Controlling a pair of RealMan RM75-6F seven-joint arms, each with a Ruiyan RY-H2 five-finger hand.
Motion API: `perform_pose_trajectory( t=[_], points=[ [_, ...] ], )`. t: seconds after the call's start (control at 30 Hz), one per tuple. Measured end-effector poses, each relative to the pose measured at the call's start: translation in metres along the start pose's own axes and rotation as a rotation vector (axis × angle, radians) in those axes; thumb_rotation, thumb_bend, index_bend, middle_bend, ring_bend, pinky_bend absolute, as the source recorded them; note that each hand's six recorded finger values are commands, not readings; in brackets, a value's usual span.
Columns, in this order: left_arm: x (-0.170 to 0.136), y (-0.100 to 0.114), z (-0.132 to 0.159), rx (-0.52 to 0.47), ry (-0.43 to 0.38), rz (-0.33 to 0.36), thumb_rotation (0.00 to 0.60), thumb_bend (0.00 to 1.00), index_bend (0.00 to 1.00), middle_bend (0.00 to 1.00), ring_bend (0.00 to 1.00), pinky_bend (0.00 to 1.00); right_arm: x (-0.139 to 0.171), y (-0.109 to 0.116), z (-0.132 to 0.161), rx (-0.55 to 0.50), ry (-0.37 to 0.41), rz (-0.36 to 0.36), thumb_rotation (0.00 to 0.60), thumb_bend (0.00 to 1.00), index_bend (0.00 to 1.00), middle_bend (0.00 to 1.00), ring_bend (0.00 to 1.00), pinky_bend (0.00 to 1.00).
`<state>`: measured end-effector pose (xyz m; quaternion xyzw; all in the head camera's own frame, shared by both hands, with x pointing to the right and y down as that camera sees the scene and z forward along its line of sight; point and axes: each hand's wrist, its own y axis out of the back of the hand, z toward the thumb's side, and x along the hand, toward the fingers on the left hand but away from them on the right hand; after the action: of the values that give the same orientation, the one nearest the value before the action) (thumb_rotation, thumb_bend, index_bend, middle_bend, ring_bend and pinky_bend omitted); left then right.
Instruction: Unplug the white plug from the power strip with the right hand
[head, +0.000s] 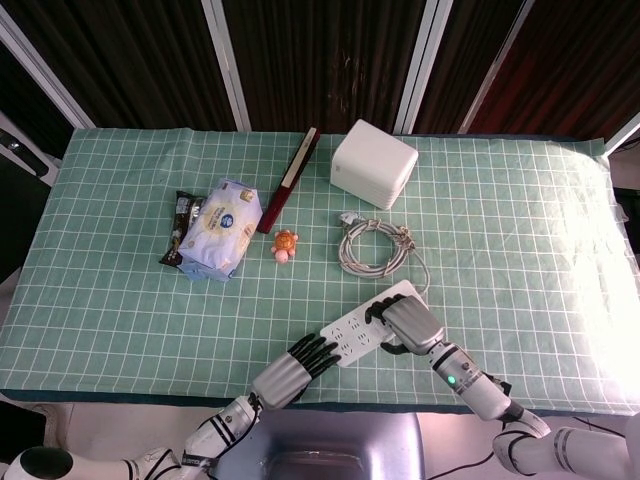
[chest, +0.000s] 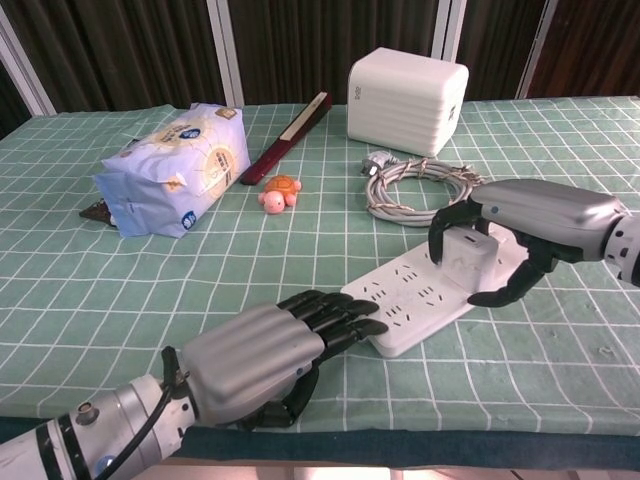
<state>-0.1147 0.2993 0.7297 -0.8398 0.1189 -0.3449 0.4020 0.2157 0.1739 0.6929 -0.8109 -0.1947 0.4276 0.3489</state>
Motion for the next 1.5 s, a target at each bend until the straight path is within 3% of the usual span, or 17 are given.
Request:
perform_pose_trajectory(
  t=[0.9,1.07,1.23,1.5],
  points=[
    [0.002,-0.004,0.005,0.029,-0.013,-0.008,0.600,0.89,0.00,0.03,0.00,0.06,0.004,0.015,-0.002,-0.294,-0.045,0.034,0.600,0.39,0.81,0.62,0.49,0.54],
    [0.002,-0.004,0.006,0.029,-0.015,-0.008,0.600,0.89,0.00,0.03,0.00,0.06,0.005,0.018,-0.001,-0.258,-0.033,0.012,0.600,0.39,0.81,0.62,0.49,0.54],
    [0.002,0.002,0.005,0.022,-0.011,0.016,0.600,0.89,0.00,0.02,0.00,0.05,0.009,0.024,0.001,-0.194,-0.009,-0.054,0.600,0.39,0.81,0.62,0.49,0.54],
    [-0.002,0.033,-0.003,-0.008,-0.009,0.135,0.600,0.87,0.00,0.01,0.00,0.04,0.036,0.036,-0.004,0.008,0.020,-0.172,0.600,0.39,0.81,0.62,0.49,0.54]
  ],
)
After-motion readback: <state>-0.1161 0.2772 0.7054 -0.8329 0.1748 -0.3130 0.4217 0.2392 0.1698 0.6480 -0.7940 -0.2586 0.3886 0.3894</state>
